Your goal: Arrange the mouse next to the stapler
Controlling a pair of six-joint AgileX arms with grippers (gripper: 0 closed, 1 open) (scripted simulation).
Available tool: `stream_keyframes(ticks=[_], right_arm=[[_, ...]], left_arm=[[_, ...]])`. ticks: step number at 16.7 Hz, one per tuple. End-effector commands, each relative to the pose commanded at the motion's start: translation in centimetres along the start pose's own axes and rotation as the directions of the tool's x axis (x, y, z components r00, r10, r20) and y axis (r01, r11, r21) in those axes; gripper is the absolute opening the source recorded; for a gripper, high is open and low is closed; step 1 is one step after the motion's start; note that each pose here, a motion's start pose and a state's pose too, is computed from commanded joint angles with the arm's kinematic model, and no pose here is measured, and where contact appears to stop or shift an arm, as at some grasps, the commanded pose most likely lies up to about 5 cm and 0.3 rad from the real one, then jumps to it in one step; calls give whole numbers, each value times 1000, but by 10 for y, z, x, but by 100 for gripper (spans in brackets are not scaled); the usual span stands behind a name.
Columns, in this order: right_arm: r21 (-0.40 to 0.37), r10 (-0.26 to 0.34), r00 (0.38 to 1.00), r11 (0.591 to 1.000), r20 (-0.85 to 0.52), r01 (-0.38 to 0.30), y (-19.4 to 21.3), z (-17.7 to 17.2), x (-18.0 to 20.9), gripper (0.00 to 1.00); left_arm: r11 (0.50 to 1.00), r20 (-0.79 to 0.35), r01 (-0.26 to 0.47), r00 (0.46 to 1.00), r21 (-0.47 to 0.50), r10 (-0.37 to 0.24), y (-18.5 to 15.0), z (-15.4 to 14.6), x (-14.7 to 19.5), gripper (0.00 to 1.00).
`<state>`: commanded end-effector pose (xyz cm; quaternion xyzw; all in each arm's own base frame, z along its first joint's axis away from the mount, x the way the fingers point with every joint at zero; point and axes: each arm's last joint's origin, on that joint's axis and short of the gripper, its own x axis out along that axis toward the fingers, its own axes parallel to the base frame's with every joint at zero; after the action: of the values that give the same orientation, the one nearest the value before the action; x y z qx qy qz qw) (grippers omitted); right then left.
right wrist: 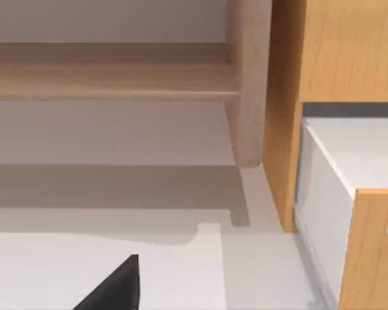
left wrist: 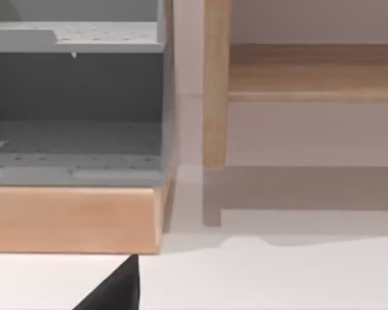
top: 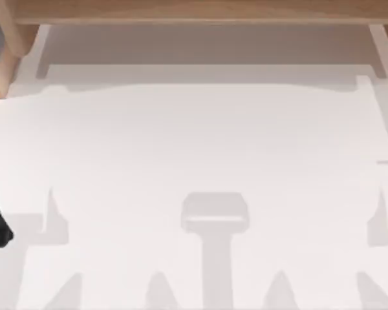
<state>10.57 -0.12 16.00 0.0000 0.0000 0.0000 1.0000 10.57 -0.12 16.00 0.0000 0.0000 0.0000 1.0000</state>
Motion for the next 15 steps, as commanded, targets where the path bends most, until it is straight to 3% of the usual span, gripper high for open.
stream_keyframes(ticks=[4, 7, 11, 15], right_arm=[[-2, -13, 1000, 1000, -22, 13, -1, 5, 0, 100], [-13, -63, 992, 998, -111, 62, -6, 27, 1, 100], [-40, -159, 940, 987, -303, 154, -19, 84, 17, 100], [-72, -240, 822, 969, -516, 237, -46, 156, 70, 100]], left_arm=[[1000, 0, 0, 1000, 0, 0, 0, 0, 0, 100], [1000, 0, 0, 1000, 0, 0, 0, 0, 0, 100], [1000, 0, 0, 1000, 0, 0, 0, 0, 0, 100], [1000, 0, 0, 1000, 0, 0, 0, 0, 0, 100]])
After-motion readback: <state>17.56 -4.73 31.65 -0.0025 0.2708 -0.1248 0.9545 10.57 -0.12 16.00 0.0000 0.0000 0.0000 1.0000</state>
